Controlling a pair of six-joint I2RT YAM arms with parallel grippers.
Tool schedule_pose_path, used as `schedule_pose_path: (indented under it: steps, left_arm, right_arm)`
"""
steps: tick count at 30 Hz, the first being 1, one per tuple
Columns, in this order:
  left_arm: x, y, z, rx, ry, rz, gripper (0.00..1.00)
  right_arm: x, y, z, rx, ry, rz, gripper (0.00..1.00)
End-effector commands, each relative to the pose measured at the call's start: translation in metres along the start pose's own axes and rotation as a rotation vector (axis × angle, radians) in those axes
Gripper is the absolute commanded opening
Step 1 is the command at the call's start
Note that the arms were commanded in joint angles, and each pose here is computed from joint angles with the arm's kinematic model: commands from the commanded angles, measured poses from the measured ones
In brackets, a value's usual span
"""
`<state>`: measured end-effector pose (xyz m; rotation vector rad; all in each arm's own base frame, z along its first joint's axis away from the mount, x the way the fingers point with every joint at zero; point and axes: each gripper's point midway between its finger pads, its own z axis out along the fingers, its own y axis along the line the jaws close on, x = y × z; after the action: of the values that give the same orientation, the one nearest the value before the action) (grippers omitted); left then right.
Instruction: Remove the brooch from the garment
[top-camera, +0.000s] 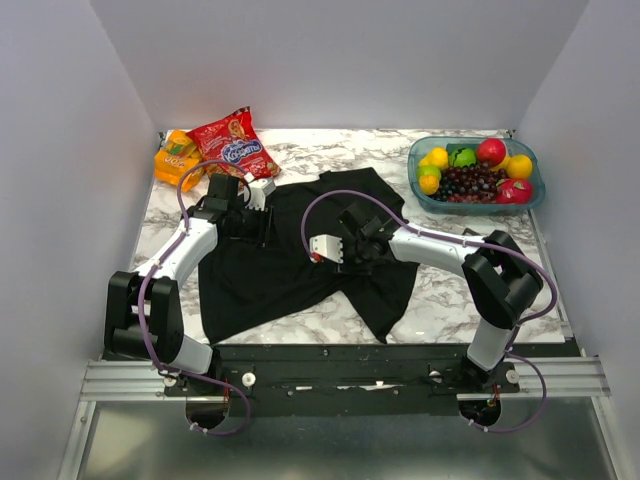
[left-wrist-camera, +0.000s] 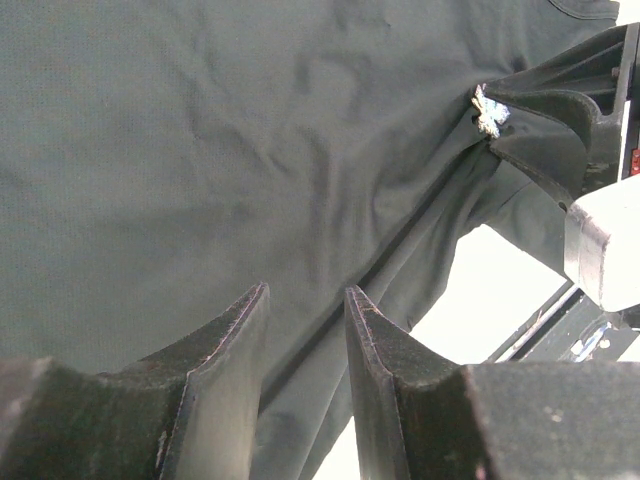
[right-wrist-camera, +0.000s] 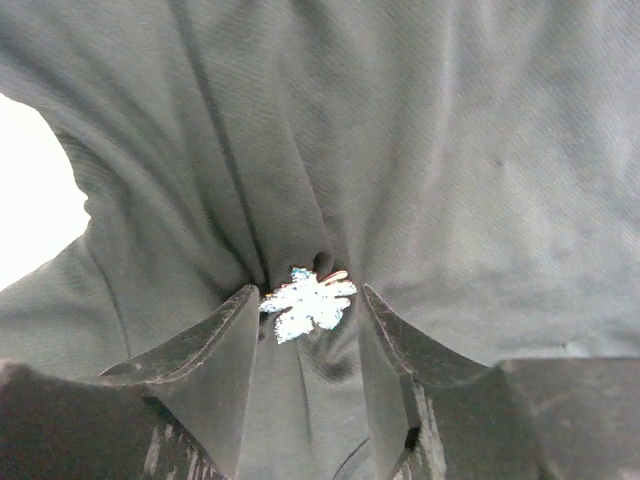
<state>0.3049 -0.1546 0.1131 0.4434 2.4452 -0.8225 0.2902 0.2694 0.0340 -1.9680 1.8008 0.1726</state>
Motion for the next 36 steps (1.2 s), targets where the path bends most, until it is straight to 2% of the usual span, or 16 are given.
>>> schedule_pose_path:
  steps: [1, 4, 10, 19, 22, 27, 33, 36]
  left_arm:
    - [-0.008, -0.002, -0.001, 0.01, -0.023, 0.008, 0.45]
    - [-0.007, -0.002, 0.001, 0.017, -0.018, 0.005, 0.44]
    - [-0.009, -0.002, 0.003, 0.022, -0.018, -0.003, 0.44]
    - [-0.01, -0.003, 0.003, 0.032, -0.019, -0.008, 0.44]
    - [-0.008, -0.005, 0.002, 0.034, -0.016, -0.004, 0.45]
    - [-0.003, -0.005, 0.001, 0.029, -0.013, -0.003, 0.44]
    - [-0.001, 0.0, -0.002, 0.005, 0.003, 0.021, 0.44]
    - [-0.001, 0.0, -0.003, 0.001, 0.005, 0.021, 0.45]
  right_arm:
    - [-0.001, -0.025, -0.007, 0.102, 0.024, 0.007, 0.47]
    - [-0.007, -0.033, -0.021, 0.144, 0.005, -0.009, 0.39]
    - [-0.01, -0.042, -0.04, 0.193, -0.017, -0.003, 0.37]
    - [-0.003, -0.039, -0.031, 0.166, -0.002, 0.014, 0.32]
    - [-0.008, -0.029, -0.036, 0.112, -0.035, 0.002, 0.33]
    - [0.008, -0.021, -0.033, 0.11, -0.018, -0.091, 0.36]
    - [0.024, -0.014, -0.016, 0.099, 0.0, -0.272, 0.44]
    - [0.029, -0.012, -0.006, 0.08, 0.014, -0.291, 0.47]
